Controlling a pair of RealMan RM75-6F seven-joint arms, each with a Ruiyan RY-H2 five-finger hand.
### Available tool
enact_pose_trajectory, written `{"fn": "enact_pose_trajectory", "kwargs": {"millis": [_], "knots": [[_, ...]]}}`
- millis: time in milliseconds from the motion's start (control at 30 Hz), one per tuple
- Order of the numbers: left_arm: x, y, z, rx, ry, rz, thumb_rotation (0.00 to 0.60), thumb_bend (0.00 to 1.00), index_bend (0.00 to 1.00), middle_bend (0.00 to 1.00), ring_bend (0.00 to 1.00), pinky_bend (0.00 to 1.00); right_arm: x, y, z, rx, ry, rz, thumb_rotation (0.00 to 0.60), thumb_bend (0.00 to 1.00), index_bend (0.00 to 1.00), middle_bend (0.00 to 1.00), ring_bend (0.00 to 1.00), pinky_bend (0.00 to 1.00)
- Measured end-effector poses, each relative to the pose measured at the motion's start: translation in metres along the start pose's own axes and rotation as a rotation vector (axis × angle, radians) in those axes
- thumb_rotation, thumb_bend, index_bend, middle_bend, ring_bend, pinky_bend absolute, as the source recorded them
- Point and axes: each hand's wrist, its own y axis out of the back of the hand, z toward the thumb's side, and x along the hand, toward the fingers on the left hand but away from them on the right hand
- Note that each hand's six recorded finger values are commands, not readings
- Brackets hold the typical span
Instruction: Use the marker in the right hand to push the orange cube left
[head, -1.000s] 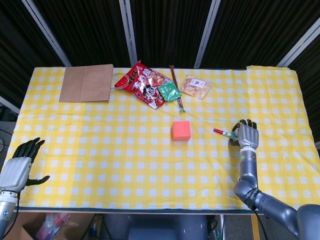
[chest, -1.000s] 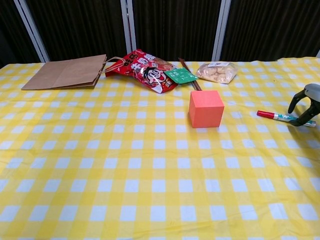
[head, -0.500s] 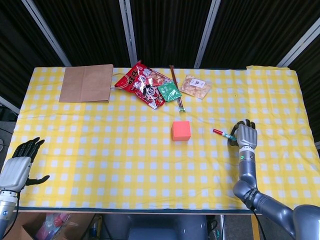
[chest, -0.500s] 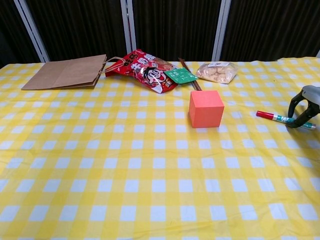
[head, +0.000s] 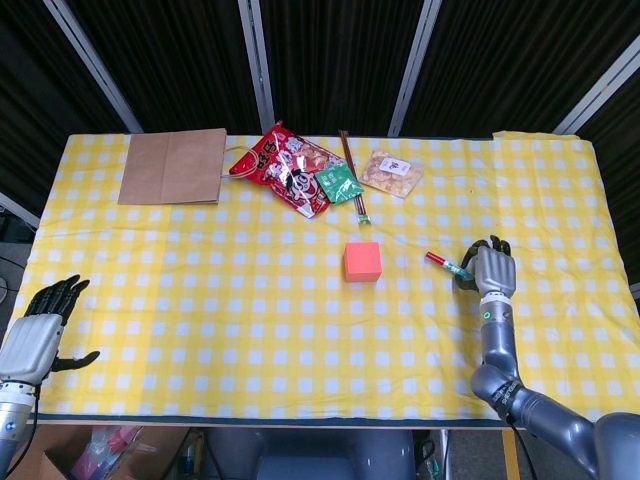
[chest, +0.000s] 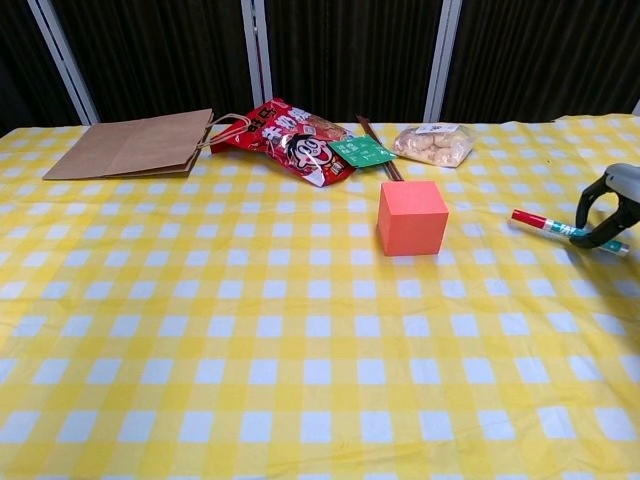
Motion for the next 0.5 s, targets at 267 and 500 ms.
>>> {"fn": "enact_pose_trajectory", "kwargs": {"millis": [267, 500], "knots": [[0.000, 0.000, 0.000, -0.003, 0.002, 0.004, 0.600, 0.02, 0.00, 0.00, 0.00, 0.00, 0.003, 0.020, -0.002, -0.002, 0.048, -0.032, 0.600, 0.52, 0.69, 0.27, 0.06, 0.06], [0.000, 0.000, 0.001, -0.005, 0.001, 0.002, 0.600, 0.02, 0.00, 0.00, 0.00, 0.00, 0.003, 0.038, -0.005, 0.000, 0.117, -0.055, 0.600, 0.52, 0.69, 0.28, 0.06, 0.06]]}}
